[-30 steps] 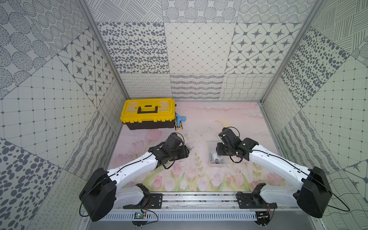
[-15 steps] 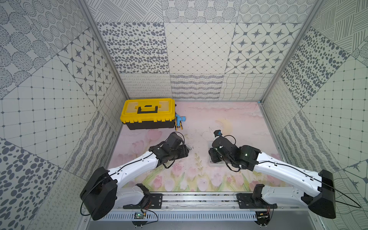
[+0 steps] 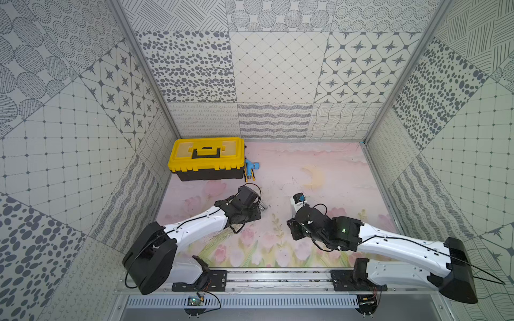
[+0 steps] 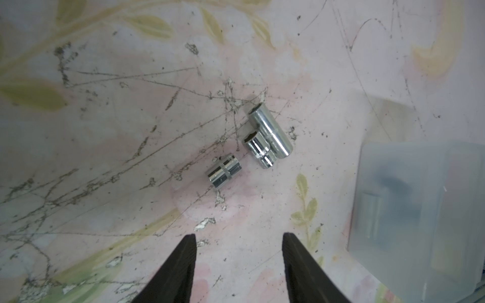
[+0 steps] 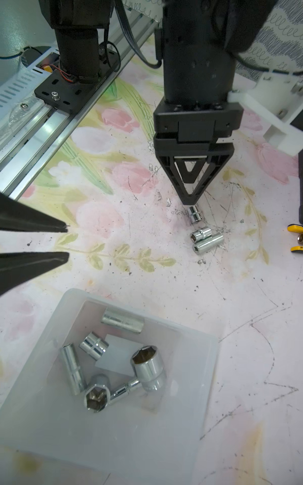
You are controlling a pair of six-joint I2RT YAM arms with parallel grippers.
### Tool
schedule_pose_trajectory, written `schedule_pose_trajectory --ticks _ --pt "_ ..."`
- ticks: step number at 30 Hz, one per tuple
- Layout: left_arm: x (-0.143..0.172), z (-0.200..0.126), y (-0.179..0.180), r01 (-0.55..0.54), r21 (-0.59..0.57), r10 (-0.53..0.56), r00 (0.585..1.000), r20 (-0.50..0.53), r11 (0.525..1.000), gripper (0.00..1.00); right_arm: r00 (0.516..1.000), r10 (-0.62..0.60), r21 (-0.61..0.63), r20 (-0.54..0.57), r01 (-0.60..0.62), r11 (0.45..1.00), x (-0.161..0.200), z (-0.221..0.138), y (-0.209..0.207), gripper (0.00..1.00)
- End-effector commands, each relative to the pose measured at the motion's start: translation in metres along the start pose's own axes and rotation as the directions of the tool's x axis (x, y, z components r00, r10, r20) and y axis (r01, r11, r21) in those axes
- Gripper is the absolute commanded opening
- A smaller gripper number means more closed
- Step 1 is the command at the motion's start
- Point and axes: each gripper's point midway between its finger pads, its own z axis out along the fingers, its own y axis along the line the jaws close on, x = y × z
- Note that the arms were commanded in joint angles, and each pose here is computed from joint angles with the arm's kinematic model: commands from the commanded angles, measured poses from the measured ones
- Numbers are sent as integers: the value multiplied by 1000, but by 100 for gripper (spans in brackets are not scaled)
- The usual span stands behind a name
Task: Put the socket on the desktop into the storage box
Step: Pick up the socket head at the center of the board.
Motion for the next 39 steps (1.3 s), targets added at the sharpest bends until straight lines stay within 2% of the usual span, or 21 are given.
schedule_pose_trajectory --ticks 1,10,16,28,39 --pt "-17 10 -2 6 -16 -6 999 33 1000 53 1000 12 -42 8 -11 999 -6 5 15 17" --pt "-26 30 0 31 -36 -30 999 34 999 51 1000 6 -43 -9 -6 999 -4 14 20 15" --pt "-23 39 12 41 -98 -38 999 29 994 50 1000 6 -41 -10 -7 999 -3 15 20 14" --pt "-26 48 19 14 -170 -12 1000 15 985 48 1000 9 -41 -2 -9 999 -4 13 20 12" --pt "-12 54 34 -9 -234 -2 999 -46 972 43 1000 8 -40 7 -8 999 -6 11 21 11"
